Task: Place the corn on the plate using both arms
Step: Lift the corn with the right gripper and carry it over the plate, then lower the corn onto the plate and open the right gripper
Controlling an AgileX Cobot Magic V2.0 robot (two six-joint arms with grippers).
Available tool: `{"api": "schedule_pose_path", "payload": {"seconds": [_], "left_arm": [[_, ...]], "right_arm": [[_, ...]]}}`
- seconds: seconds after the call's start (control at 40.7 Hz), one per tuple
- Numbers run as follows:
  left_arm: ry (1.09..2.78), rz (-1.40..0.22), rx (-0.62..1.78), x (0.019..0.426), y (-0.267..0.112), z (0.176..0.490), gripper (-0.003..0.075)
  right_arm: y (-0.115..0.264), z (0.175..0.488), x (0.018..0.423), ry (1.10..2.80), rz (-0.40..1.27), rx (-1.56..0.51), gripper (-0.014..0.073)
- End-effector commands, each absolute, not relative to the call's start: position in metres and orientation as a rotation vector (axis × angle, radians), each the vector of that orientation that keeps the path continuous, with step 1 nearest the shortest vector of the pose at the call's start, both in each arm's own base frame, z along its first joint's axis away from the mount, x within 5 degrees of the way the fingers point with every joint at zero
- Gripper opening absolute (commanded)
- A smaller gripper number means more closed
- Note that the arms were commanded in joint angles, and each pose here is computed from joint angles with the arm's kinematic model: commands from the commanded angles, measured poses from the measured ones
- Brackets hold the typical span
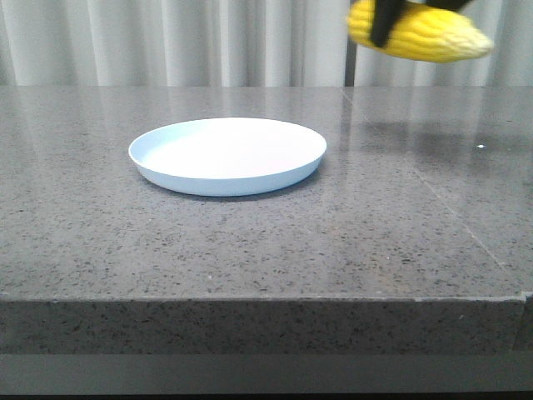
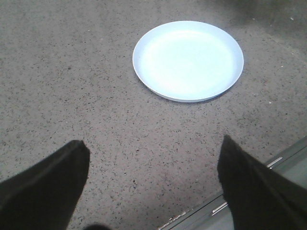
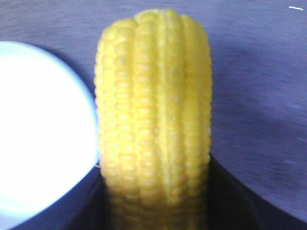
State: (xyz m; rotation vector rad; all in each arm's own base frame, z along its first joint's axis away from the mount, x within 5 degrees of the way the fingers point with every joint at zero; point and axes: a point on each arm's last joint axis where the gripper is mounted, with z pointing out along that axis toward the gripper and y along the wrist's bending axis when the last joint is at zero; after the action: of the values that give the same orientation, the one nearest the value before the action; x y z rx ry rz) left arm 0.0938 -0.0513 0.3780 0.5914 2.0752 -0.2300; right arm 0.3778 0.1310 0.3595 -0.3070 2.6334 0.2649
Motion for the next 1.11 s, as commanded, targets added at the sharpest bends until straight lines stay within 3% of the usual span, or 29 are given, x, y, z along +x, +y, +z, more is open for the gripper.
{"api": "schedule_pose_path", "payload": {"seconds": [0.0,0.172,0.516,0.811,1.081], "left_arm": [[1.987,-0.258,0.564,0.095,-0.053,0.391,0.0545],[1.987,-0.258,0.564,0.095,-0.053,0.391,0.0545],[1.987,-0.258,0.564,0.095,-0.053,0.391,0.0545],[1.987,-0.258,0.564,0.095,-0.053,0.391,0.0545],[1.987,-0.258,0.564,0.095,-0.053,0.391,0.0545]], "right_arm": [[0.152,0.394,0.36,2.497,0.357,-0.361,0.0257],[0.186,0.385,0.36,2.478,0.496,-0.32,0.0257],[0.23,0.335,0.385,2.52,0.663,-0.182,0.0267],[0.233,0.323,0.39,2.546,0.654,-0.181,0.0617],[0.217,0.368,0.366,2.431,0.553,-0.42,0.0636]]}}
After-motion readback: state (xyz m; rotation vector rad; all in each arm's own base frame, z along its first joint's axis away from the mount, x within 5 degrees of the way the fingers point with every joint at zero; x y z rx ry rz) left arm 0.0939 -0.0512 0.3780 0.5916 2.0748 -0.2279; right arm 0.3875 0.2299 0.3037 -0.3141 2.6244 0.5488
